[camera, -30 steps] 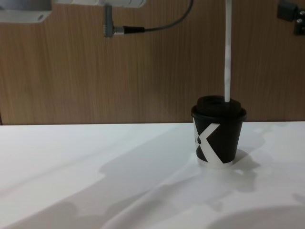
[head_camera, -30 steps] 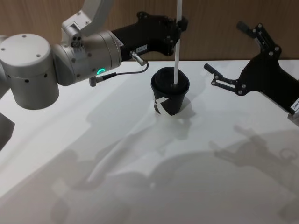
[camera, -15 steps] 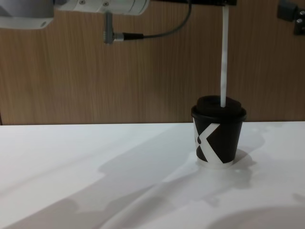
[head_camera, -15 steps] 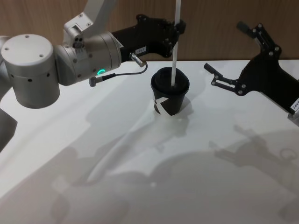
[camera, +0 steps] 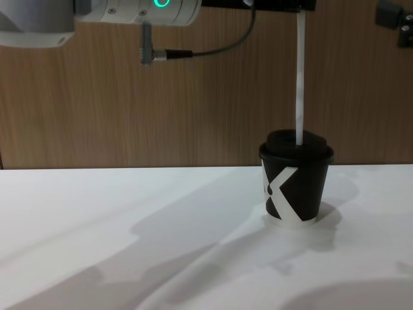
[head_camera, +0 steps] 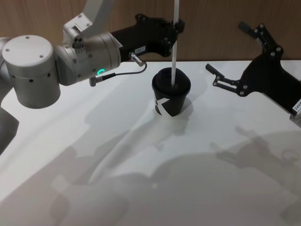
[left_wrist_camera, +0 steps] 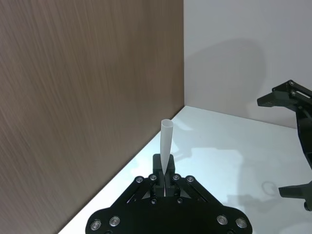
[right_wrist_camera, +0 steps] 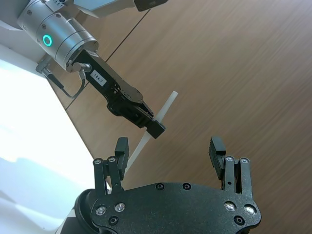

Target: Pick up the straw with one hand, pass it to the other hand, and insert it into the cup.

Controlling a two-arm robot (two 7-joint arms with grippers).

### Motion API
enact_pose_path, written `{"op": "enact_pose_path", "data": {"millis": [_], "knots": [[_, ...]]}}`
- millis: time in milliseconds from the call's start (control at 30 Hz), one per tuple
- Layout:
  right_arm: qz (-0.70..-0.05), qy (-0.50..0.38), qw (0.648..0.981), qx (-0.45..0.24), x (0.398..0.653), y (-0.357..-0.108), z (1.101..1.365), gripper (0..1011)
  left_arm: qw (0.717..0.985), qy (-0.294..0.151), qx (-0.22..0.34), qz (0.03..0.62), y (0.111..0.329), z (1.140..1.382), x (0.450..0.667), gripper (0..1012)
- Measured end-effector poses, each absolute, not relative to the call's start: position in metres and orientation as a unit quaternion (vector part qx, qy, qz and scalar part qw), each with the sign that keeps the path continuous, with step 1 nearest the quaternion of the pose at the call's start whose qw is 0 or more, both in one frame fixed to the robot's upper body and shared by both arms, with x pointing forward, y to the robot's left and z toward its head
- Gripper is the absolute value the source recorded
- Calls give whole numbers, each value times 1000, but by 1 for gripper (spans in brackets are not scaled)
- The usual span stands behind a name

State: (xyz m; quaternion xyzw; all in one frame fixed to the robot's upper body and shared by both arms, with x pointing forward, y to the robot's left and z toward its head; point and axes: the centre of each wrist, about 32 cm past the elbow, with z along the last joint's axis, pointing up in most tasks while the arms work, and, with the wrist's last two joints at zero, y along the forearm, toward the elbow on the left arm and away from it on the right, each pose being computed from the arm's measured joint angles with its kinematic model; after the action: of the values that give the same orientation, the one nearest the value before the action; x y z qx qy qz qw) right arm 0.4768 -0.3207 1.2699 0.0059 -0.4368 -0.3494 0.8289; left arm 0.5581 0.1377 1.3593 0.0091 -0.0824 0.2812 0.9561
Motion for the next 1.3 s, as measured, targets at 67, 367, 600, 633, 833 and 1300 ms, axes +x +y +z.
{"op": "enact_pose_path", "data": {"millis": [67,367,600,633,833,1300], "knots": [[-349,-437,829,6,477,-321,1270,1001,956,-82,8,281,138,1359,559,12],[-349,-437,829,6,477,-321,1270,1001,957,-78,4,279,139,1357,562,12],[-349,-437,829,6,477,-321,1270,1001,959,-75,1,273,139,1357,564,13],[-349,-437,829,6,477,-321,1270,1001,959,-75,1,273,139,1357,564,13],[-349,-437,829,6,477,-321,1270,1001,960,-74,0,271,139,1357,565,13],[-349,-437,829,6,477,-321,1270,1001,961,-64,9,268,135,1355,567,13]]}}
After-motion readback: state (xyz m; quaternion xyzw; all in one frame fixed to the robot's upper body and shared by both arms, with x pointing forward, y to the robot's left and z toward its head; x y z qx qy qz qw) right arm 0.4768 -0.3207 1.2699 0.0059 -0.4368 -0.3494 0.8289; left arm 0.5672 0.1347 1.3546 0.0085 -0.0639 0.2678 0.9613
